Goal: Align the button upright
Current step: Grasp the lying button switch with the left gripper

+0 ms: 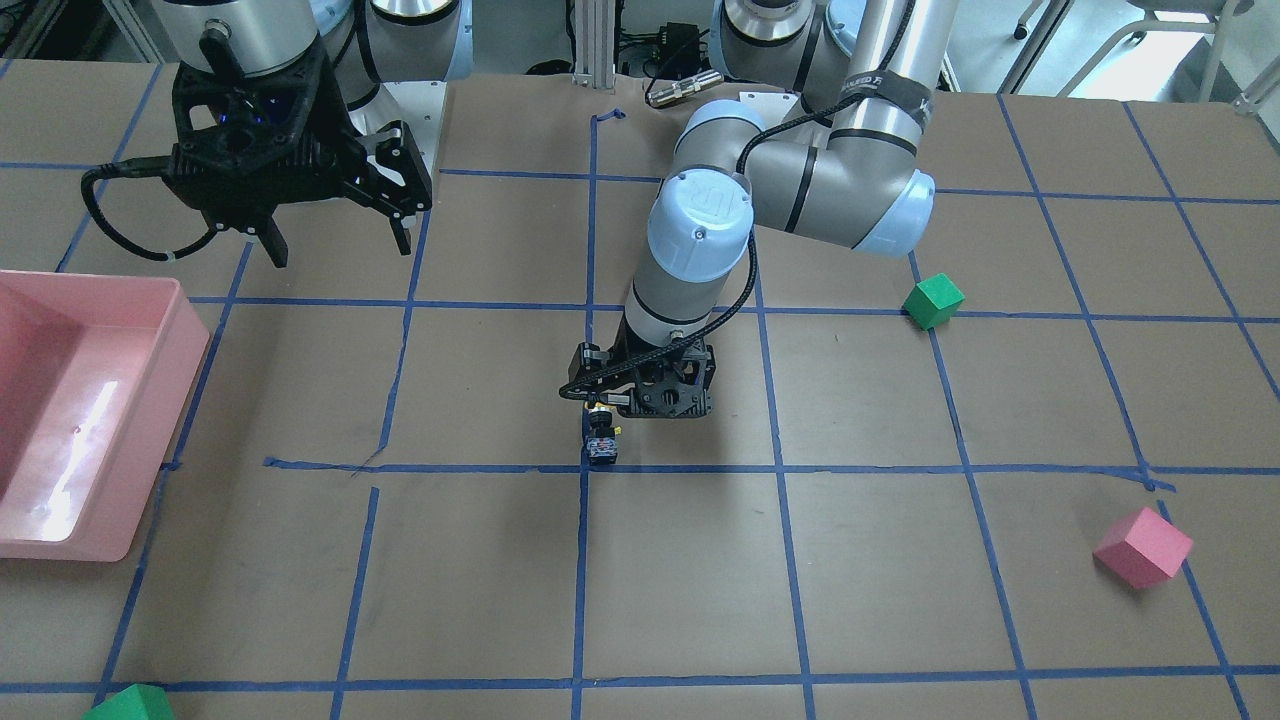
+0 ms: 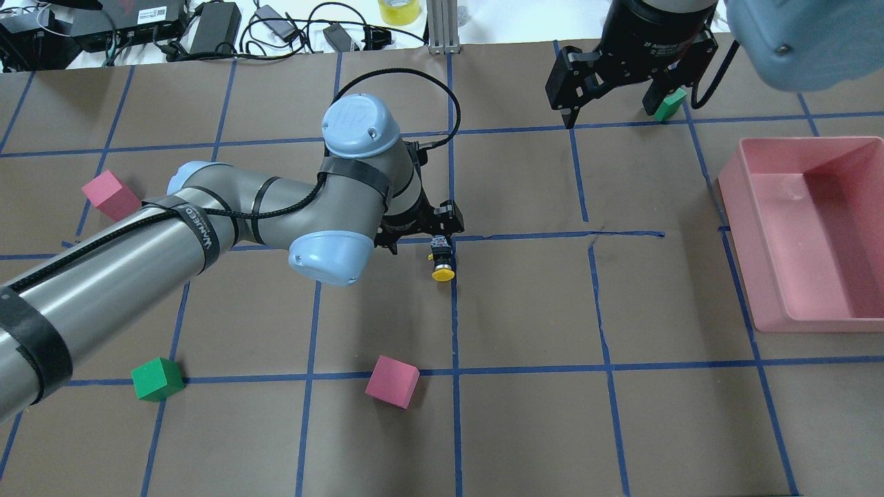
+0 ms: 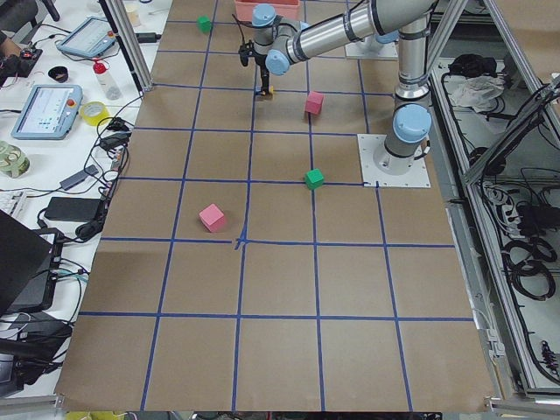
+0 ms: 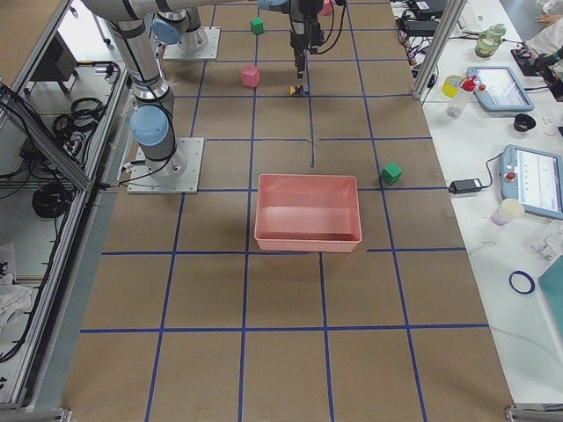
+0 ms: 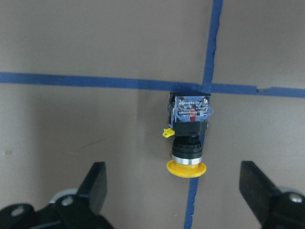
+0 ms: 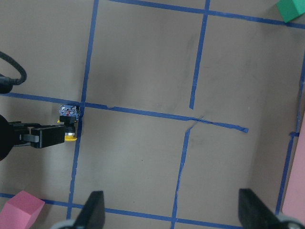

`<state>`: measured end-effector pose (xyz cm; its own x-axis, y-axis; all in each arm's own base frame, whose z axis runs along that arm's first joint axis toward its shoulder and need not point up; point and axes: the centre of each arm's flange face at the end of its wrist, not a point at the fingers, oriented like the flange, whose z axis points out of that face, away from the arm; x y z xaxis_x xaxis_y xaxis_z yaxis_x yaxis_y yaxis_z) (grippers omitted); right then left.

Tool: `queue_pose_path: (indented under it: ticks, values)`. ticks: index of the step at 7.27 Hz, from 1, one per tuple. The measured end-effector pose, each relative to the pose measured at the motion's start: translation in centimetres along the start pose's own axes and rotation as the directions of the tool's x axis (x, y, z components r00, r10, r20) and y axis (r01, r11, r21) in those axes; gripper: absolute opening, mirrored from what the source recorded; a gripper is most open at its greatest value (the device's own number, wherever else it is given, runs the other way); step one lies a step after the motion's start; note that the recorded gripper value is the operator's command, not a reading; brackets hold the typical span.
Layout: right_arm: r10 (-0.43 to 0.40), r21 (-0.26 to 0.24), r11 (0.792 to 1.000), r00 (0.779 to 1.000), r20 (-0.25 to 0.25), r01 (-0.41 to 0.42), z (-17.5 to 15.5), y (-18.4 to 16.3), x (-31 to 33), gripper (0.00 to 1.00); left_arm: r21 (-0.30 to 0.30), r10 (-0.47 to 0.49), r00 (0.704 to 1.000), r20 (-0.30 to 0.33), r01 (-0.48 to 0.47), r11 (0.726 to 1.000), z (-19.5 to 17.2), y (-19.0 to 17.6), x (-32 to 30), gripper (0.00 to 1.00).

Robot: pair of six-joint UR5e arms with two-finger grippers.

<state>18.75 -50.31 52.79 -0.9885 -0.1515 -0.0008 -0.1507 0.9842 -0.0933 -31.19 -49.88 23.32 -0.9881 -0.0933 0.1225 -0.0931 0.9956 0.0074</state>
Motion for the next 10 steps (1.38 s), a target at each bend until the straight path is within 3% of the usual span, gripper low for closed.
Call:
queue_pose_path:
  ticks: [5, 6, 8, 10]
  values:
    - [0.0, -0.005, 1.0, 1.0, -0.002, 0.0, 0.0, 0.1, 0.0, 1.0, -0.01, -0.003, 1.0, 0.016, 0.003, 1.0, 4.7, 0.0, 1.0, 0.94]
    - [0.0, -0.008, 1.0, 1.0, -0.002, 0.0, 0.0, 0.1, 0.0, 1.0, -0.016, -0.013, 1.0, 0.018, 0.013, 1.0, 5.2, 0.3, 1.4, 0.86]
    - [-0.001, -0.014, 1.0, 1.0, -0.003, 0.001, 0.1, 0.2, 0.0, 1.0, -0.022, -0.017, 1.0, 0.017, 0.017, 1.0, 5.6, 0.5, 1.7, 0.36]
    - [-0.002, -0.016, 1.0, 1.0, -0.003, 0.001, 0.1, 0.2, 0.0, 1.0, -0.023, -0.01, 1.0, 0.015, 0.01, 1.0, 5.6, 0.5, 1.8, 0.0]
